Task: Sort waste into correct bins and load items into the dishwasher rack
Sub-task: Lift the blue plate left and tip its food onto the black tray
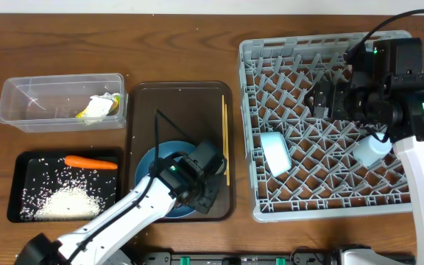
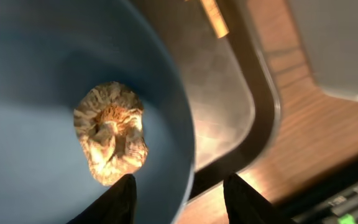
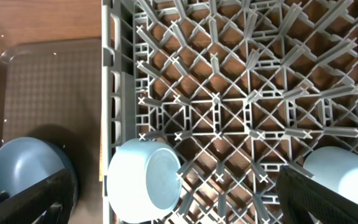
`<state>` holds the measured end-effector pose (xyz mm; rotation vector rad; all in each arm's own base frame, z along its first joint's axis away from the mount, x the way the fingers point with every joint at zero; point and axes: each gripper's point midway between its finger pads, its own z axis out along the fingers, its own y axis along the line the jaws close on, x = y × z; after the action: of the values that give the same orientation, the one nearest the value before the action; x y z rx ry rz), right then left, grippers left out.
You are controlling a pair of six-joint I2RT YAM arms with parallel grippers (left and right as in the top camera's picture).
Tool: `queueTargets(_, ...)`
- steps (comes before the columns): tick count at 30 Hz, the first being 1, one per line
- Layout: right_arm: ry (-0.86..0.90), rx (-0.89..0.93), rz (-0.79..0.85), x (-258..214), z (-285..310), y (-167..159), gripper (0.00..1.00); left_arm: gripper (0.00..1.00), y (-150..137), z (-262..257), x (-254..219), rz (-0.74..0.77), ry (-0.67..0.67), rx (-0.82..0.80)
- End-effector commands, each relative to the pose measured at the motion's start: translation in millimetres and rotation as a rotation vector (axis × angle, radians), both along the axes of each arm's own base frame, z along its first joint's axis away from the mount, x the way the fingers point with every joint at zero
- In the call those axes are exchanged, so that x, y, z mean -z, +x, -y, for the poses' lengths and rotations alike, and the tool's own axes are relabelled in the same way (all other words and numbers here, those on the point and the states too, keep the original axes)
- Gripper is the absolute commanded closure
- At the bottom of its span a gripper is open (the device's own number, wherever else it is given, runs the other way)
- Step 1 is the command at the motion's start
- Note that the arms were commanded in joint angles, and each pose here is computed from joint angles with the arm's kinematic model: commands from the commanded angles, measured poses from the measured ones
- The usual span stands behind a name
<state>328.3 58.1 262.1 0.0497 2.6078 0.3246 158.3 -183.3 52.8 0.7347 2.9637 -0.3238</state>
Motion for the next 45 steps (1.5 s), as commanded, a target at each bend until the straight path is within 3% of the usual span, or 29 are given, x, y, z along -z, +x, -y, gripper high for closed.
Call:
queueTargets(1,-0.016,-0.007,-0.005,1.8,0.9,-1.5,0.04,0.55,-11.6,-3.5,14.9,-0.059,0.012,0.009)
queueTargets(7,-0.016,-0.007,-0.007,3.1,0.9,-1.5,0.04,0.64,-12.9,-1.2,17.0,-0.066,0.002,0.021)
queueTargets(22,-0.017,-0.007,-0.015,4.2,1.1,-3.1,0.04,0.65,-13.6,-8.2,50.9,-0.103,0.076,0.041)
queueTargets(25,-0.017,-0.007,-0.015,4.2,1.1,-3.1,0.04,0.78,-8.7,-6.0,50.0,-0.084,0.068,0.038)
queueTargets(27,-0.017,-0.007,-0.016,4.3,1.1,-3.3,0.04,0.94,-5.7,-3.3,48.2,-0.074,0.060,0.038)
queueTargets(28,-0.017,-0.007,-0.016,4.3,1.1,-3.4,0.04,0.94,-4.3,-1.7,46.3,-0.072,0.057,0.038)
queueTargets(33,-0.017,-0.008,-0.018,4.6,1.1,-3.9,0.04,0.94,6.6,8.8,22.3,-0.053,0.036,0.028)
queueTargets(42,-0.017,-0.008,-0.019,4.6,1.1,-3.9,0.03,0.94,43.9,43.1,-69.5,0.098,-0.099,0.024)
queueTargets(45,-0.017,-0.008,-0.018,4.6,1.1,-3.9,0.03,0.94,59.2,42.9,-92.6,0.168,-0.105,-0.055)
